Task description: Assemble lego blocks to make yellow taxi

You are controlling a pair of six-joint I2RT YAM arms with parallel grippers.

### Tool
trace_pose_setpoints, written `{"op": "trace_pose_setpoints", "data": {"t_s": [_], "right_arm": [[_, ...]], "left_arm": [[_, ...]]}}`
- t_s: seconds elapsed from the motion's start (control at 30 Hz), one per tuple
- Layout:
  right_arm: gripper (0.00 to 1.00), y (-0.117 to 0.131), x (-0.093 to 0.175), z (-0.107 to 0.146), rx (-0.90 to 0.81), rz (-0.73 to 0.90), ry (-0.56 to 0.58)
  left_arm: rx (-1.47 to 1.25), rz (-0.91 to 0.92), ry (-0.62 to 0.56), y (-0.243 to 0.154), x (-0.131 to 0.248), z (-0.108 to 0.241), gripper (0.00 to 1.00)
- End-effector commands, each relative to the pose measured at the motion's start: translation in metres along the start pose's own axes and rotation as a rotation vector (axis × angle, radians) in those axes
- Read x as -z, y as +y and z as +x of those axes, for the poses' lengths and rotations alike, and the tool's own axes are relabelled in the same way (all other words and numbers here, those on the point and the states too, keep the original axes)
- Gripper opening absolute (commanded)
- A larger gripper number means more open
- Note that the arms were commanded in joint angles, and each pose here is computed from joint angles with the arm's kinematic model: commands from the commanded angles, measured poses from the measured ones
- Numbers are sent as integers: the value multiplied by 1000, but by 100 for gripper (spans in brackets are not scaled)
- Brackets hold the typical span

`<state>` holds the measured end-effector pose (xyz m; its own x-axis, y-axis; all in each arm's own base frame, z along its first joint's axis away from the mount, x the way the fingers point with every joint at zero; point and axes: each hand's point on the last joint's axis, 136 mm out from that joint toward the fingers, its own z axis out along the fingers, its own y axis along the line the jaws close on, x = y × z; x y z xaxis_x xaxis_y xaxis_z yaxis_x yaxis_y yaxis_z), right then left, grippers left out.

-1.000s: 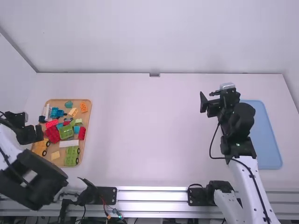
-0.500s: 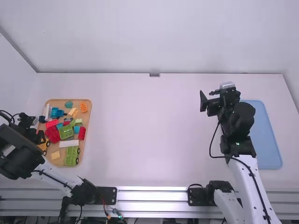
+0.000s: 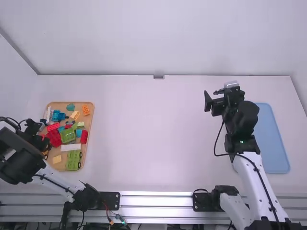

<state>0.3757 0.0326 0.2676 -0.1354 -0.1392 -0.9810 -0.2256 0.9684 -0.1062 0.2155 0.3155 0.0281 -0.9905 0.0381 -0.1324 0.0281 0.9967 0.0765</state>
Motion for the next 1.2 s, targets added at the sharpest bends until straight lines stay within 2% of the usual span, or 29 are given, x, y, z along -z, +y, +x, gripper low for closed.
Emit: {"op": "trace_pose_setpoints", "data": {"t_s": [0.0,0.47,0.6,0.87,0.93,1.07,1.13,1.17], "right_arm": [[99,-3,-4,-14,7,1,-25],[99,-4,-8,-10,5,1,-19],[99,-4,-8,-10,5,0,-16],[99,-4,-8,-11,6,1,-21],[99,-4,-8,-11,6,1,-22],[99,-4,-8,-11,6,1,-22],[99,-4,-8,-11,5,1,-21],[99,-4,-8,-11,5,1,-20]], "left_arm": [[-2,23,-12,-6,-5,3,93],[-6,6,-22,-5,-14,4,90],[-25,28,-60,-7,-19,-3,89],[-5,45,-20,-8,-36,4,90],[7,39,-19,-7,-36,4,88],[5,35,-24,-6,-36,2,77],[1,35,-23,-7,-37,1,71],[2,34,-22,-6,-37,2,63]]}}
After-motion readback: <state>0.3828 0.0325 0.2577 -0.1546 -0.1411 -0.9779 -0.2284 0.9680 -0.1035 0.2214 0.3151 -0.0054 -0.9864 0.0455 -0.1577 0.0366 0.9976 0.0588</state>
